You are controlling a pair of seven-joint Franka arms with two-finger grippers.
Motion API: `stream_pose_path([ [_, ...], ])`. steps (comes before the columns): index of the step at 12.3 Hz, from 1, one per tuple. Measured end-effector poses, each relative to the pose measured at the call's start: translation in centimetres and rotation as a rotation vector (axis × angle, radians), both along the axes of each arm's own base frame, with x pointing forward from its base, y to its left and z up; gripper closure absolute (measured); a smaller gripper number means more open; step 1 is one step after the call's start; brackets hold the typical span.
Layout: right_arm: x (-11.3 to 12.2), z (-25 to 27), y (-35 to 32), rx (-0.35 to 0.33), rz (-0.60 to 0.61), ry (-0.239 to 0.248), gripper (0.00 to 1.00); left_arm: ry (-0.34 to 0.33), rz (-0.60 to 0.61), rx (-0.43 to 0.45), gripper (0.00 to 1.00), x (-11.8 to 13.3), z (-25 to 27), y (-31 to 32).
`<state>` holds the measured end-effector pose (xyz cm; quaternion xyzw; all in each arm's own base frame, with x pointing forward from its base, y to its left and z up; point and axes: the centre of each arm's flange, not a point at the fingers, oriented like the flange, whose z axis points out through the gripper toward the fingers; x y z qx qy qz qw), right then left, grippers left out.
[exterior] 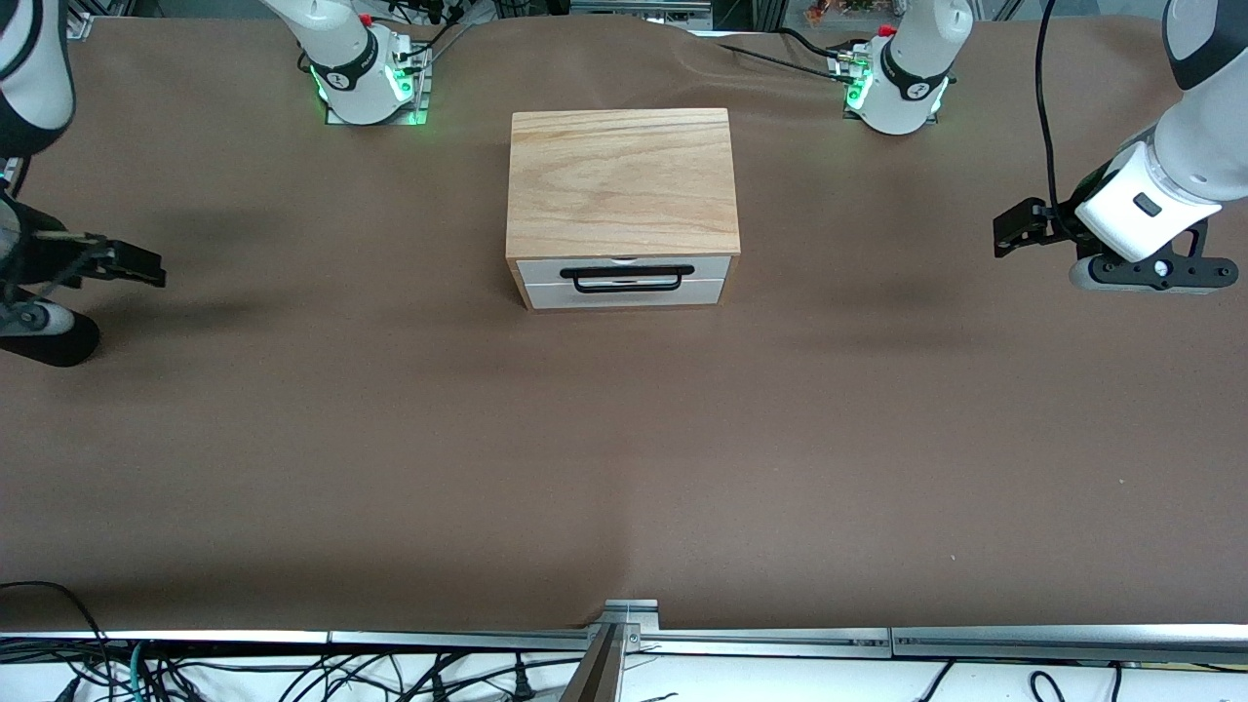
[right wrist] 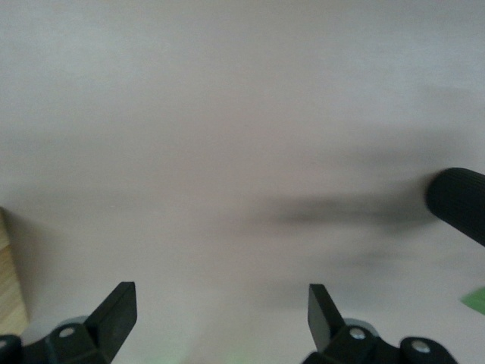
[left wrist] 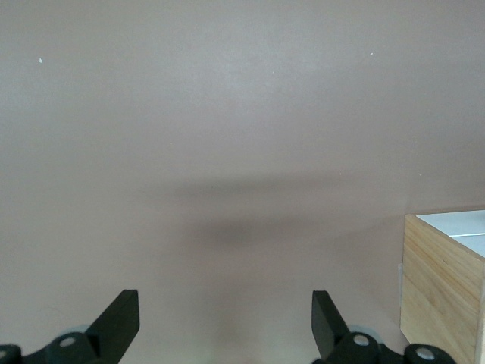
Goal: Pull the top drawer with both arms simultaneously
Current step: 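Move both grippers toward the drawer handle ends from either side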
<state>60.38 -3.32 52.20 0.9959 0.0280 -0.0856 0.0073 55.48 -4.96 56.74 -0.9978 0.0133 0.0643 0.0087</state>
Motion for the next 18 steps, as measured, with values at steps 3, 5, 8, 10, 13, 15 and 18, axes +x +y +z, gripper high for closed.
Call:
stream_pose_path([
  [3, 0.7, -1.1, 3.8, 0.276, -0.038, 0.004, 0.00, 0.004, 0.000, 0.001, 0.00, 0.0, -0.2, -0.1],
  [5, 1.6, -2.2, 5.5, 0.451, -0.082, 0.010, 0.00, 0.019, 0.000, 0.002, 0.00, 0.5, -1.5, -0.1],
  [8, 3.3, -5.4, 7.8, 0.680, -0.159, 0.050, 0.00, 0.020, 0.001, 0.002, 0.00, 1.7, -5.2, -0.3],
  [10, 4.4, -7.9, 9.4, 0.750, -0.180, 0.061, 0.00, 0.002, 0.003, 0.000, 0.00, 2.1, -8.5, -0.3],
  [13, 5.3, -12.2, 13.0, 0.881, -0.135, 0.074, 0.00, -0.010, 0.032, -0.047, 0.00, 1.4, -14.6, -0.7],
  [15, 5.1, -16.5, 14.1, 1.003, -0.110, 0.083, 0.00, -0.016, 0.049, -0.049, 0.00, 0.8, -18.3, -0.9],
  [18, 3.2, -22.6, 16.2, 1.178, -0.074, 0.074, 0.00, 0.002, 0.047, -0.046, 0.00, -0.3, -23.6, -1.5],
])
